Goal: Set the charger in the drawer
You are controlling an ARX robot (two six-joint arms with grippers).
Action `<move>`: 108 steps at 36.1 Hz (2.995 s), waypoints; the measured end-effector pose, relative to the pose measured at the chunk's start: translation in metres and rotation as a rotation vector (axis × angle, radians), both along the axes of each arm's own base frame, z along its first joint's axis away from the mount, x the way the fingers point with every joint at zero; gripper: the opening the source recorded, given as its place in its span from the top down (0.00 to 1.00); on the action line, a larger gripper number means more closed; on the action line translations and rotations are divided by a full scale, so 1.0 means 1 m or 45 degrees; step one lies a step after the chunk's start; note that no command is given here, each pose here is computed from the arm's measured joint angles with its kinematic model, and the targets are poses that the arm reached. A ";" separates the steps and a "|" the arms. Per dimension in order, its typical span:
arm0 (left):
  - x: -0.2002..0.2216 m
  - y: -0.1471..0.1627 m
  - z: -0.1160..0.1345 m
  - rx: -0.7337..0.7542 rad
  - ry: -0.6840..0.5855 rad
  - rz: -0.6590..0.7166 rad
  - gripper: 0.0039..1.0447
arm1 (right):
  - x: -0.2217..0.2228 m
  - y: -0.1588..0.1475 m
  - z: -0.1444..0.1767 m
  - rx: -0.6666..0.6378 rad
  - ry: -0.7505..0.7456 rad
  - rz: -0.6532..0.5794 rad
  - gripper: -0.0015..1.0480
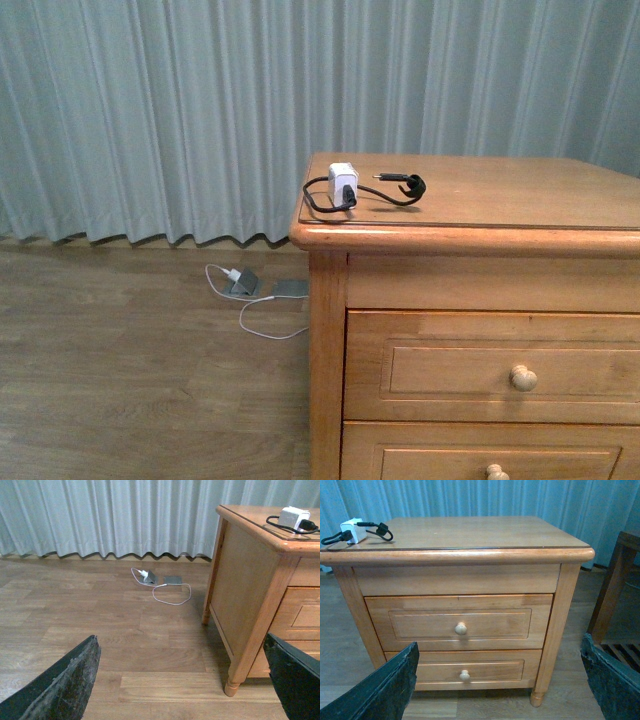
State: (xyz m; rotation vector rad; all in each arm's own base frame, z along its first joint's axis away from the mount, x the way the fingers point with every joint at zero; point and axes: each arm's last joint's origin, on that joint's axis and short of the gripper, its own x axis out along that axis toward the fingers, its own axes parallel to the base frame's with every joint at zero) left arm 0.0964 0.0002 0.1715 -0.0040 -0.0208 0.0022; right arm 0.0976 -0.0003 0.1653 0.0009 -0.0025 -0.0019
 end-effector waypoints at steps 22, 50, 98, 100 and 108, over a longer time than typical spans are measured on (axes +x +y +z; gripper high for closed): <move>0.000 0.000 0.000 0.000 0.000 0.000 0.06 | 0.000 0.000 0.000 0.000 0.000 0.000 0.09; 0.000 0.000 0.000 0.000 0.000 0.000 0.06 | 0.134 0.060 -0.017 -0.051 0.516 0.375 0.09; 0.000 0.000 0.000 0.000 0.000 0.000 0.06 | 0.290 0.055 -0.104 -0.064 0.582 0.048 0.23; 0.000 0.000 0.000 0.000 0.000 0.000 0.06 | 0.290 0.054 -0.104 -0.064 0.579 0.046 0.32; 0.000 0.000 0.000 0.000 0.000 0.000 0.06 | 0.290 0.054 -0.104 -0.063 0.576 0.049 0.60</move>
